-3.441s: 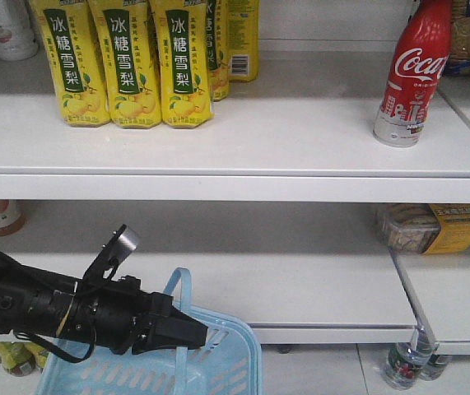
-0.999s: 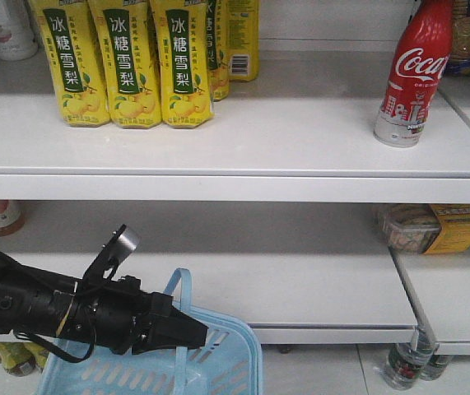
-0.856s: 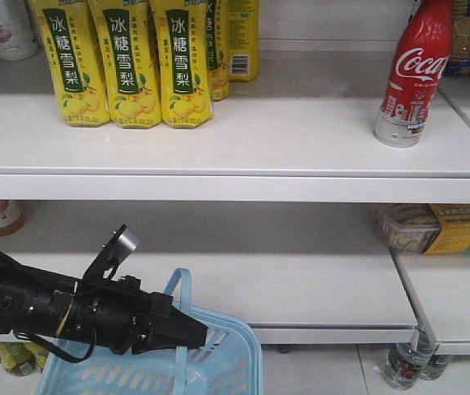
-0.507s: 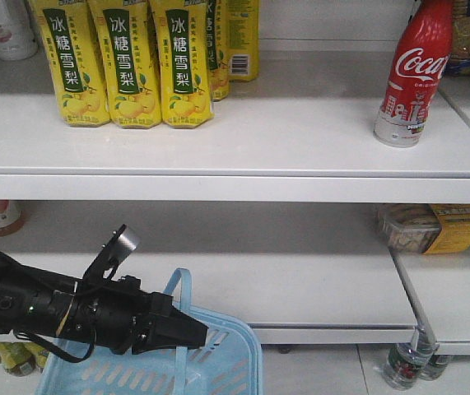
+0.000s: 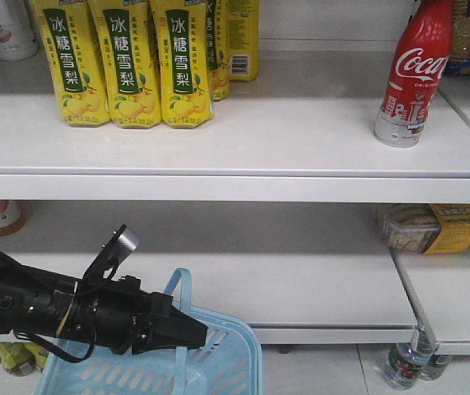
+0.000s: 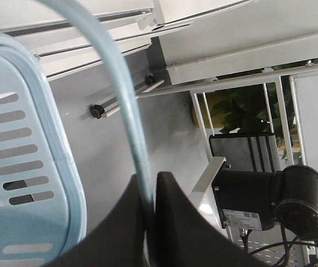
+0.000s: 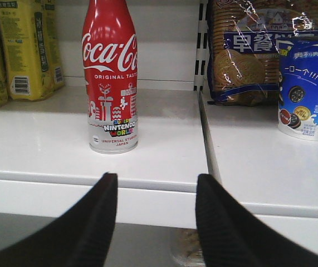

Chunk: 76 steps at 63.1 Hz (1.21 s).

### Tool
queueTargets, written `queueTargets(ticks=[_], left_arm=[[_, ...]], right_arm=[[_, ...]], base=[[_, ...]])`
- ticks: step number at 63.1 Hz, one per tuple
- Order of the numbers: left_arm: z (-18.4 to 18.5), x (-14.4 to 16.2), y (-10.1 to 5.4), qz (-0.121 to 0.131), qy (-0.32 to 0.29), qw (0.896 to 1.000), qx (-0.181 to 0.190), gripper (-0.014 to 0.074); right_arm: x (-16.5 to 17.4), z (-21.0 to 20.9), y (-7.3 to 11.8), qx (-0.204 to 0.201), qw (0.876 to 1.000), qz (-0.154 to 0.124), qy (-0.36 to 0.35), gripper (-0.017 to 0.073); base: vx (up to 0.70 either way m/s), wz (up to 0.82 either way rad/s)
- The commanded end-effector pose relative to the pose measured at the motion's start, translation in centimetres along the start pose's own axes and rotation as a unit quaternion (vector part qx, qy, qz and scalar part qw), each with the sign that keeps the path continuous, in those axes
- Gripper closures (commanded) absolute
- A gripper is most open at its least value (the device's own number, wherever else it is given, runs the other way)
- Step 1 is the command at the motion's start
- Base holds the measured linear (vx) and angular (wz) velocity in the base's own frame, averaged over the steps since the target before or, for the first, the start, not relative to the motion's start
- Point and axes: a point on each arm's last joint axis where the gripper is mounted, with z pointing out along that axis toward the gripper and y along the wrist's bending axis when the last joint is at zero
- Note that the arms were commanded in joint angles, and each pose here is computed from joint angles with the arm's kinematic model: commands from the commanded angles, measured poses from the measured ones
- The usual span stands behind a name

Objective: Place coke in basket with both arms

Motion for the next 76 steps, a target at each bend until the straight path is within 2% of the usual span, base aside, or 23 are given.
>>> queueTargets(ticks=[1,12,18,29,40,64,76], left_arm=[[-0.7,-0.7,-1.9,0.016,-0.032,0.999,0.031,0.0598],[-0.7,-0.7,-1.9,0.016,-0.032,0.999,0.031,0.0598],[-0.7,-0.7,-1.9,0.016,-0.032,0.999,0.031,0.0598],[-0.7,-0.7,-1.9,0.016,-0.032,0.999,0.031,0.0598],[-0.7,-0.7,-1.9,0.016,-0.032,0.999,0.031,0.0598],[-0.7,-0.7,-1.9,0.016,-0.032,0.999,0.031,0.0598],[-0.7,-0.7,-1.9,0.016,-0.032,0.999,0.031,0.0598]], right_arm=[[-1.9,0.0,0.0,0.003,0.998,-0.008,-0.057,0.0123],[-1.9,0.0,0.0,0.004,0.998,-0.021,-0.055,0.0020],[-1.9,0.0,0.0,0.004,0.998,-0.023,-0.056,-0.0005],[-3.0,-0.2,0.0,0.005,0.997,-0.024,-0.075,-0.0005],[-5.6,0.4,0.0,0.004,0.995,-0.022,-0.097,-0.0005],[-11.4,4.0,0.2,0.001,0.995,-0.022,-0.093,-0.0005],[-13.0,6.1,0.2,-0.001,0.996,-0.021,-0.082,-0.0005]], base=[[0.00,0.00],[0.00,0.00],[0.00,0.00],[0.00,0.00],[0.00,0.00],[0.00,0.00],[0.00,0.00]])
